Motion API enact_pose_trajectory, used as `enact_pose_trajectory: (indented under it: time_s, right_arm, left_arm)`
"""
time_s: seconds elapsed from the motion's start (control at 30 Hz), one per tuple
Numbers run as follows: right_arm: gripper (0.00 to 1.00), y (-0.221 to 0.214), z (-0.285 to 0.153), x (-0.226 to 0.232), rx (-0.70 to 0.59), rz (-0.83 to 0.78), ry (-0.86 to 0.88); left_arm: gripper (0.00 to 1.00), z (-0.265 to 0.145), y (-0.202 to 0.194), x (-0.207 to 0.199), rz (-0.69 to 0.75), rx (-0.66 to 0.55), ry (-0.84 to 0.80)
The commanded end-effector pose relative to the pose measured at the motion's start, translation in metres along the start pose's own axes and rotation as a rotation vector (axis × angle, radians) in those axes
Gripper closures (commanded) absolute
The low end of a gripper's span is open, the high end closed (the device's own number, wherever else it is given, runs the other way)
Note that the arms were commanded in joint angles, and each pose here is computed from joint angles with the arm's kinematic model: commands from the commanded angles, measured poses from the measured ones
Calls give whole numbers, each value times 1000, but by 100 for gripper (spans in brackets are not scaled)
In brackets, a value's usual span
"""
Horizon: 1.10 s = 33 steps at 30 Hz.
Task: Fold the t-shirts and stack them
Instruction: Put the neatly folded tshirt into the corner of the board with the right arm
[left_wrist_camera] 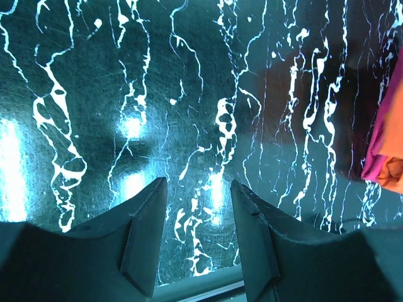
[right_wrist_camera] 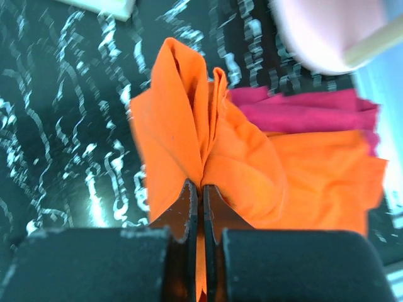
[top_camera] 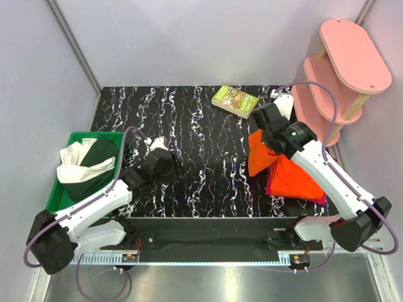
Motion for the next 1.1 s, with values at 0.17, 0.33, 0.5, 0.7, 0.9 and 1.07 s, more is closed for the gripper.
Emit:
enact_pose_trajectory:
  time_s: [0.17,0.33,0.5,0.7,0.9,1.07]
  right_arm:
    - [100,37,-25,-84,-75,36,-232]
    - [100,63,-15,-90,-86,28,-252]
    - [100,50,-9,-82,-41,53,-222]
    - [100,20,-18,-84,-14,79,-184]
    - [100,-8,-27,-97,67,44,-226]
    - [100,-32,-31,-113,141,36,-317]
  left_arm:
    - [50,3,-7,-17,17,45,-65]
    - [50,6,-10,-20,30,68,-68]
    - [50,4,-12,-20,38,76,-77]
    - [50,5,-16,-19,52,93,-87]
    - [51,11,-19,-26,68,122,-90]
    - [51,13,-20,-35,78,137,-105]
Point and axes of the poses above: each gripper's point midway between its finger pads, its own z axis out along the fingers, its own x axis along the line the jaws close on, y = z × x, the point moved 1 cm from there along -z, back along the fingers, and after that the axes turned 15 degrees about -z, right-handed, at the moved point
